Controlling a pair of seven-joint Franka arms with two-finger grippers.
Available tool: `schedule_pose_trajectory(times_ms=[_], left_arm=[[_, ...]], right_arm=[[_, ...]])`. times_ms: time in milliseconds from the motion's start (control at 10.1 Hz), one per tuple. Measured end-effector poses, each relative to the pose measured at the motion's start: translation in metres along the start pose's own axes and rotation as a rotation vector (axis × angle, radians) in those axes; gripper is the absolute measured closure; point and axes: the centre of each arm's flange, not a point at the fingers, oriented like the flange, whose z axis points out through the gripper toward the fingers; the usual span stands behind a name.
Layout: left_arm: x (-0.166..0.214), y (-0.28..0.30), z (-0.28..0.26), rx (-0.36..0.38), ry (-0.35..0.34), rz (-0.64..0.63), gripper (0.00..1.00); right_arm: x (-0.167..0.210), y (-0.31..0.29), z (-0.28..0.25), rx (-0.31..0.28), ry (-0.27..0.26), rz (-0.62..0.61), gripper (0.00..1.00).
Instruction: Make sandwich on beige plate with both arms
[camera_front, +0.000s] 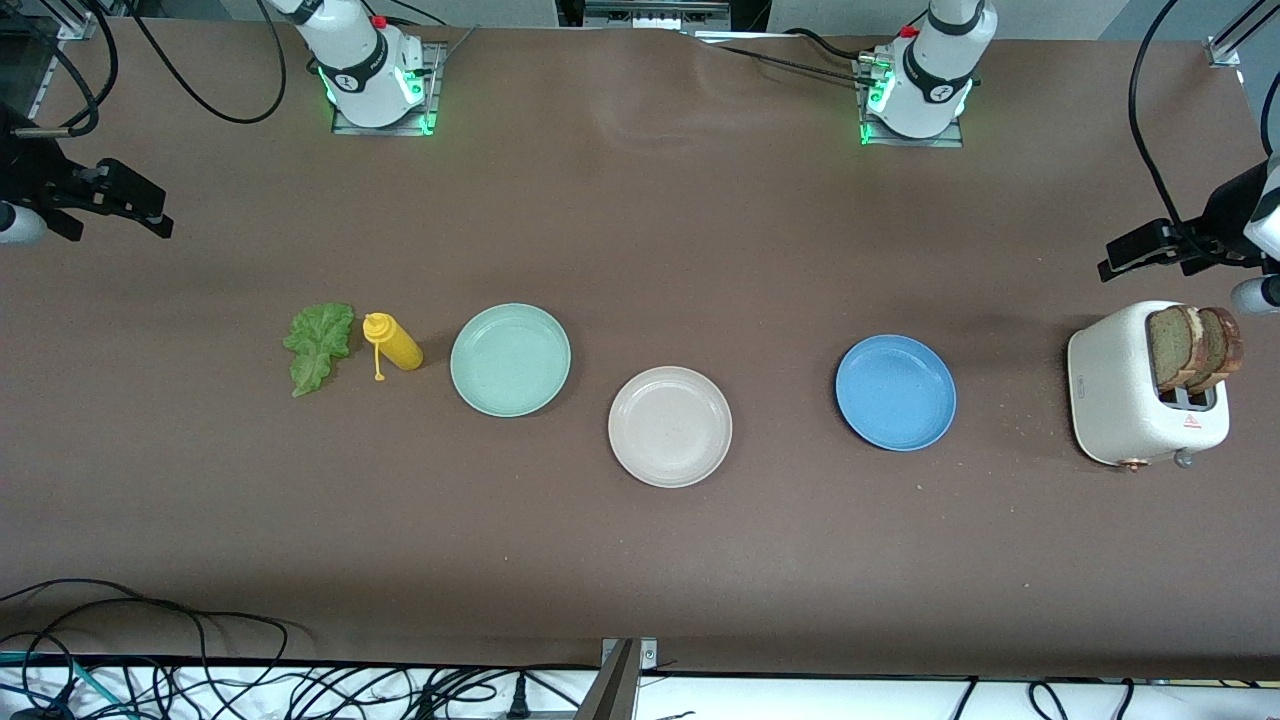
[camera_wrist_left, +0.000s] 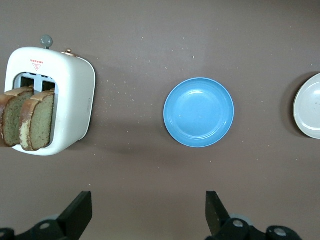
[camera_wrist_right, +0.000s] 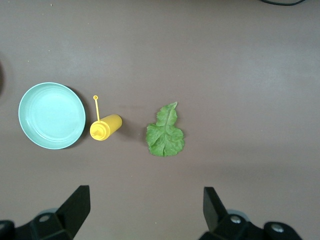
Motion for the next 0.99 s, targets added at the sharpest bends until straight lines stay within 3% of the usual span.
schedule_pose_trajectory(times_ms=[994], left_arm=[[0.0004, -0.0001, 0.0024, 0.001, -0.010, 0.001, 0.00]], right_arm=[[-0.0001, 0.0014, -0.0001, 0.000, 0.000, 0.005, 0.00]])
